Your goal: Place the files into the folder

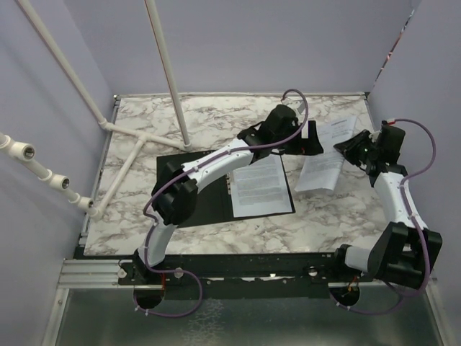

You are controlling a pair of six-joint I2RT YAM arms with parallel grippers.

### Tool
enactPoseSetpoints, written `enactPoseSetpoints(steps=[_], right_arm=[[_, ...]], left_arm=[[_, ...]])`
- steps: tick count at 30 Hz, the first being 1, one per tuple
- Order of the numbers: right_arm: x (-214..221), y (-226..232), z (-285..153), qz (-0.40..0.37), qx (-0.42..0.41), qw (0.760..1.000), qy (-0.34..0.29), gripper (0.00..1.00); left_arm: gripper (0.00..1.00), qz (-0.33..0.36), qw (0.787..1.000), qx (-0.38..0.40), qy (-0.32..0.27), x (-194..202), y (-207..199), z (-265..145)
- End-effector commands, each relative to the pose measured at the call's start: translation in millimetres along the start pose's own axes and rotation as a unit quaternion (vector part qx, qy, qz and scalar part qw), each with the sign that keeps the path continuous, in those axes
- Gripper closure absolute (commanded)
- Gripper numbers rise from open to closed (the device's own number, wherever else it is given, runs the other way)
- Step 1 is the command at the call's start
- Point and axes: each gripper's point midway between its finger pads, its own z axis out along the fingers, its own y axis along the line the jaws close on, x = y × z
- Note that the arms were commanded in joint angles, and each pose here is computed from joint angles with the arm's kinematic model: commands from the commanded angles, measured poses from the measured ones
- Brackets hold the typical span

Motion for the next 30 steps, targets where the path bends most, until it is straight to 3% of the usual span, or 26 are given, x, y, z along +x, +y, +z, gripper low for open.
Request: enactPoseSetpoints(steps=[1,13,22,30], right_arm=[[1.5,32.5,-25.4,-0.025,-0.058,0.998,0.01,0.76],[24.0,111.3,-83.6,-0.05,-0.253,0.965,0.039,0.76],[58.8,170.5,-114.4,-0.023,-0.369,0.925,0.085,0.76],[88.1,214.2,-119.8,-0.032,-0.404,0.908,0.11,0.76]], left_arm=[[0.05,0.008,1.0,-0.002,-0.009,-2.4,-9.8,-25.6],[0.03,-0.021,0.998,-0.04,-0.048,-4.1,25.4,-101.4],[0.01,-0.102,0.983,0.077,-0.128,-8.2,46.2,-168.2],[0.01,-0.088,0.973,0.16,-0.145,-7.8,16.3,-204.9]])
